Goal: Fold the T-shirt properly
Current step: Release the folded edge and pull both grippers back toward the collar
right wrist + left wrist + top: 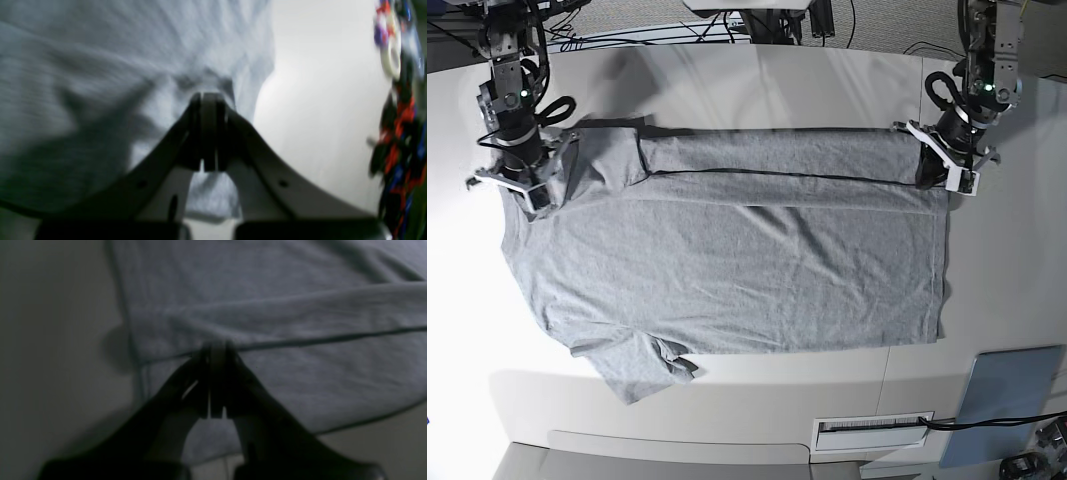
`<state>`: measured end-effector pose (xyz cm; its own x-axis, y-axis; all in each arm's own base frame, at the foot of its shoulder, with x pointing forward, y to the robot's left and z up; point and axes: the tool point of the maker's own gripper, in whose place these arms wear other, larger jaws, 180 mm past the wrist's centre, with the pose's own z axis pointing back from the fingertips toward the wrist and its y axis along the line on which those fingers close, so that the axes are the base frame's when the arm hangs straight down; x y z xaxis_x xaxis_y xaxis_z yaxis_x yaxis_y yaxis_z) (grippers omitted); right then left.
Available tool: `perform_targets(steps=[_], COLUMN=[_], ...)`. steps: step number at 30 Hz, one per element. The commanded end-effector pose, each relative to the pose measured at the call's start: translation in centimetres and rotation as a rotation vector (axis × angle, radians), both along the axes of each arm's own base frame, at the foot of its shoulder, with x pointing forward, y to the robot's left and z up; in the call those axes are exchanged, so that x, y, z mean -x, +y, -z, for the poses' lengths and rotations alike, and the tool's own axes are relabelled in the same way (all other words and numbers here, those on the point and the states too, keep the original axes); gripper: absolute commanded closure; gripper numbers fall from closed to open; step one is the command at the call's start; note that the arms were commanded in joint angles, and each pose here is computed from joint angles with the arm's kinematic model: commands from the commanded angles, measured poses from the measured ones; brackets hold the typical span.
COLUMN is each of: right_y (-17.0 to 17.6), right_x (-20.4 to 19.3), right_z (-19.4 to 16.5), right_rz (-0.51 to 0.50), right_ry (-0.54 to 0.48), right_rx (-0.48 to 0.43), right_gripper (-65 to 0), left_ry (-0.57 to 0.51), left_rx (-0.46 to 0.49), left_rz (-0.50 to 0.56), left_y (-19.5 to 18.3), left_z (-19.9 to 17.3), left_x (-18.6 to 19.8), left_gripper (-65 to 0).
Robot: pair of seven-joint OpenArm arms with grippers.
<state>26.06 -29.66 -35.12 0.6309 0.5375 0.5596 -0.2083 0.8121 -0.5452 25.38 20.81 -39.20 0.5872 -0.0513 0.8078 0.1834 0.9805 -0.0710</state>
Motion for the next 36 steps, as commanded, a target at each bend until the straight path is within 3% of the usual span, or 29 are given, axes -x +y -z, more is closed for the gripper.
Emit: perform_targets(steps=[1,13,17,19,29,36], right_y=[-0.7,-2.5,-2.5,-2.3,-1.7,-1.7], right_x=[-0.7,2.0,3.5,4.5,9.7,13.2], right_z=[-1.2,5.0,6.0,6.5,7.6,6.8], right_rz=[0.001,0.027,0.028,0.018,-0.006,-0.032], right_ry=[-0.046,0.102,0.154,0.166,0.227,0.268], right_rx=[0.007,-0.094,-0.095,-0.099,-0.081,0.023], right_gripper=[0.0,0.0,0.0,0.0,0.0,0.0], left_ry=[-0.031,0.050,0.109,0.135,0.270,0.363], left_rx=[0.000,0.062,0.091,0.088,0.019,-0.043], left_rz=[-0.003,-0.031,0.055,0.048,0.075,0.111], left_y=[0.4,0.8,-0.8,-0.6,-0.2,0.1], left_z=[-0.7,2.6,3.7,4.3,6.6,7.6], left_x=[-0.5,1.2,3.2,4.3,10.1,14.7], left_gripper=[0.0,0.0,0.0,0.0,0.0,0.0])
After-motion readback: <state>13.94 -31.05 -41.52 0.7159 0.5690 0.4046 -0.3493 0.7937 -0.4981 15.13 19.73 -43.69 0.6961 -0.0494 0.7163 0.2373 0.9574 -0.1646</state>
